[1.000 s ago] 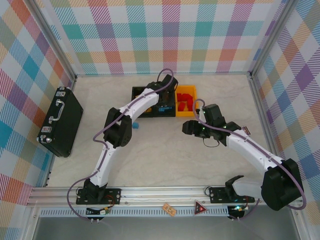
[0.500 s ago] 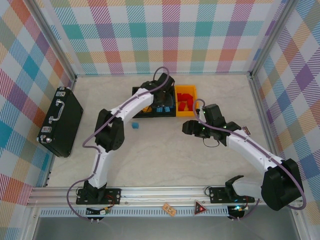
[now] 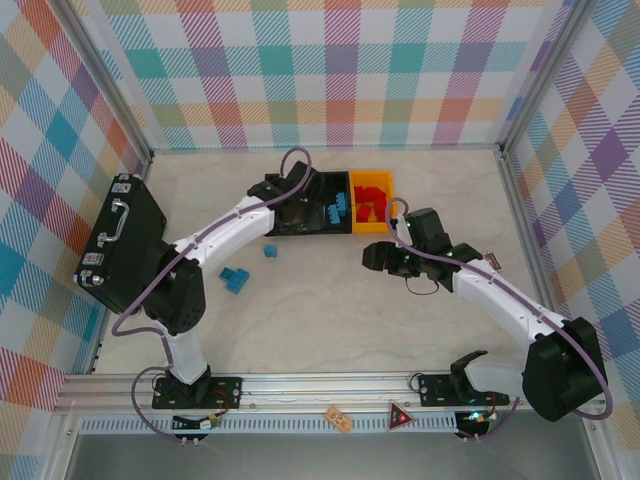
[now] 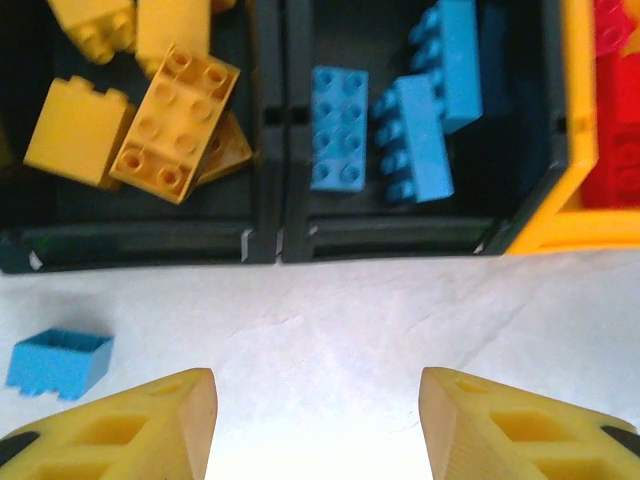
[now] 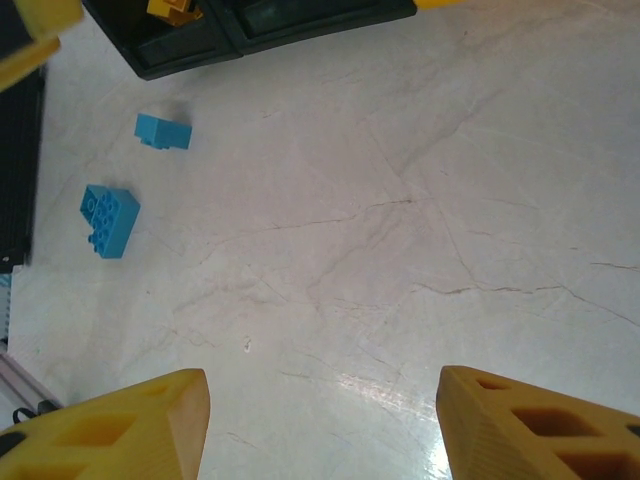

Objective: Sort the legos into containers by color
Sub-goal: Pick up the lego from the center of the table.

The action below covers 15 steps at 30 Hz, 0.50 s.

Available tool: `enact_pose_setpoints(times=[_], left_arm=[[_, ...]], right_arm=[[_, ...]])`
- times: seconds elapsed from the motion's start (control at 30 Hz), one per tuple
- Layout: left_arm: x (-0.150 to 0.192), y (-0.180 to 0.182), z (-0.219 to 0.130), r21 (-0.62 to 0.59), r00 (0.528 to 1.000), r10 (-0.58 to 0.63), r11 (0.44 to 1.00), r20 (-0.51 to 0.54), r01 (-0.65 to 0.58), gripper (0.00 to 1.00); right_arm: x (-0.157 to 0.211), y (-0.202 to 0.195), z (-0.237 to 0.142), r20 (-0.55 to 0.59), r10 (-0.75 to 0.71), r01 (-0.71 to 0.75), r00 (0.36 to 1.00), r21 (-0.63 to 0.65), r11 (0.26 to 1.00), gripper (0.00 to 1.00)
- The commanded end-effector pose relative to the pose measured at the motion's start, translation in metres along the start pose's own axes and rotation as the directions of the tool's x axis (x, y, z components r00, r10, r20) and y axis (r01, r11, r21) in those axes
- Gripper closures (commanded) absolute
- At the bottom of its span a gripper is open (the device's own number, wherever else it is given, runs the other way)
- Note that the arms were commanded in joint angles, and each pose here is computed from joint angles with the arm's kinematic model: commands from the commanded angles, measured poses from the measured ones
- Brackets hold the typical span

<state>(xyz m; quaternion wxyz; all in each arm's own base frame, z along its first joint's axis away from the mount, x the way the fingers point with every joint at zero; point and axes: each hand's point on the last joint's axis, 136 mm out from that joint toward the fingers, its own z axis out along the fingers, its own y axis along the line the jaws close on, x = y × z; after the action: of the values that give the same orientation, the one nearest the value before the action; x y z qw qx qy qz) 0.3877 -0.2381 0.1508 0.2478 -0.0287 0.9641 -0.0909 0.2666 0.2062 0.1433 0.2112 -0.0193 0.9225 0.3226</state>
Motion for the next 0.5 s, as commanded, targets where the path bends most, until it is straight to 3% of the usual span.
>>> enact_pose_setpoints(times=[0.0, 0.27, 0.47], left_arm=[[-0.006, 0.015, -0.020, 0.012, 0.999, 0.002, 1.000, 0.051, -0.003, 0.44], [0.023, 0.061, -0.013, 0.001, 1.000, 0.015, 1.000, 0.010, -0.015, 0.28], [0.040, 0.087, 0.006, -0.056, 0.999, 0.015, 0.998, -0.045, -0.017, 0.23]], right_arm=[[-0.001, 0.025, -0.004, 0.000, -0.067, 0.067, 0.998, -0.084, 0.994, 0.38], [0.008, 0.053, 0.007, -0.029, -0.154, 0.147, 0.988, -0.162, 0.976, 0.35], [0.014, 0.067, 0.018, -0.051, -0.196, 0.183, 0.979, -0.191, 0.965, 0.33]])
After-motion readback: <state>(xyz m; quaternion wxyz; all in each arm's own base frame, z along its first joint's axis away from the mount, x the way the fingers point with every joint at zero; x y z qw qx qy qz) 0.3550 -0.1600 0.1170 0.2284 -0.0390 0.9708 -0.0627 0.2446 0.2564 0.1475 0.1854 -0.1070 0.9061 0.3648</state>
